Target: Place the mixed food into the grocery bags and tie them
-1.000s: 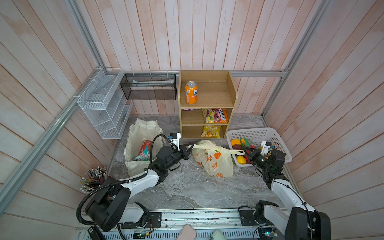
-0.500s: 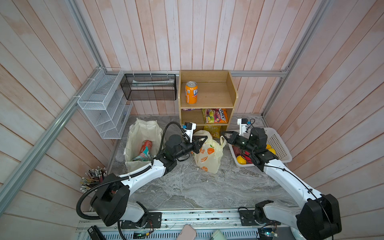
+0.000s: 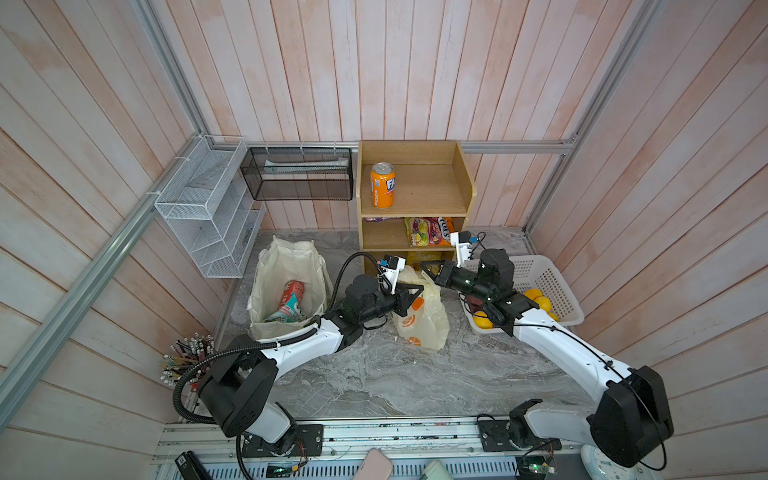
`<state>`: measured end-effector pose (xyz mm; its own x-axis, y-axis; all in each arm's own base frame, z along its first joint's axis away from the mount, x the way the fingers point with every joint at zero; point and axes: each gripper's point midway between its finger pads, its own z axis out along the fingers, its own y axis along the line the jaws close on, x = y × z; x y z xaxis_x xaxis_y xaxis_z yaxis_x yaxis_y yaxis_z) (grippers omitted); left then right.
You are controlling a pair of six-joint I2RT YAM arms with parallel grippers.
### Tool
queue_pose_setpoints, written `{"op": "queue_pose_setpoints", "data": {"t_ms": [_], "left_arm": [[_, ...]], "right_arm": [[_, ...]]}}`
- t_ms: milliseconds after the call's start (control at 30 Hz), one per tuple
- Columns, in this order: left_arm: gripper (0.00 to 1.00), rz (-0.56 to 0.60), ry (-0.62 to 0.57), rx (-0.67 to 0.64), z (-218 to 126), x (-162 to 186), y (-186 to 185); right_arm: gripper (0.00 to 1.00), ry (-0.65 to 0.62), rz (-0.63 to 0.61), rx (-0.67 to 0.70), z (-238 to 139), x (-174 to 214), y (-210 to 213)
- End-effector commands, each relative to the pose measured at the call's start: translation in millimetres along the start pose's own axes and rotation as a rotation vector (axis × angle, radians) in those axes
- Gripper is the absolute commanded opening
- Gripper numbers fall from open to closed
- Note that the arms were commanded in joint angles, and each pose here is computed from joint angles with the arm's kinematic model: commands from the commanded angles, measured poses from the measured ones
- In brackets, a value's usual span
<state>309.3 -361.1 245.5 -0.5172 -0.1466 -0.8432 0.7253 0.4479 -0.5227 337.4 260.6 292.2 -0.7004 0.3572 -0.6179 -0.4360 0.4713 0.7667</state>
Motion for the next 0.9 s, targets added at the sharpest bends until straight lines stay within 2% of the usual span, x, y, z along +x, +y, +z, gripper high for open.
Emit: {"op": "queue_pose_setpoints", "data": {"t_ms": [0,167,200,333,367,400,533,633,733,800,867], "left_arm": [[0.00,0.016,-0.032,0.020,0,-10,-8],[0.01,0.032,-0.056,-0.003,-7,-15,-7],[0.11,0.036,-0.064,-0.014,-8,-17,-6],[0.70,0.058,-0.110,-0.075,-20,-26,1],[0.91,0.066,-0.120,-0.095,-24,-29,3],[1.00,0.074,-0.125,-0.105,-26,-31,4],[1.00,0.101,-0.172,-0.128,-42,-47,6],[1.00,0.123,-0.287,-0.103,-59,-66,-1],[1.00,0.045,-0.427,-0.072,-80,-87,-4],[1.00,0.025,-0.439,-0.038,-84,-96,-8],[1.00,0.079,-0.408,0.048,-82,-101,-25]], "right_arm": [[0.00,-0.011,0.006,0.013,3,-3,-6],[0.00,-0.008,0.020,0.042,1,2,-21],[0.00,-0.009,0.024,0.046,-1,2,-24],[0.00,-0.013,0.034,0.065,-11,4,-36],[0.00,-0.015,0.036,0.072,-15,4,-40],[0.00,-0.015,0.036,0.079,-17,5,-42],[0.00,-0.022,0.037,0.100,-30,6,-54],[0.00,-0.037,0.029,0.109,-37,4,-58],[0.00,-0.041,0.014,0.104,-40,1,-58],[0.00,-0.039,0.002,0.096,-41,-1,-56],[0.00,-0.033,-0.012,0.089,-41,-2,-53]]}}
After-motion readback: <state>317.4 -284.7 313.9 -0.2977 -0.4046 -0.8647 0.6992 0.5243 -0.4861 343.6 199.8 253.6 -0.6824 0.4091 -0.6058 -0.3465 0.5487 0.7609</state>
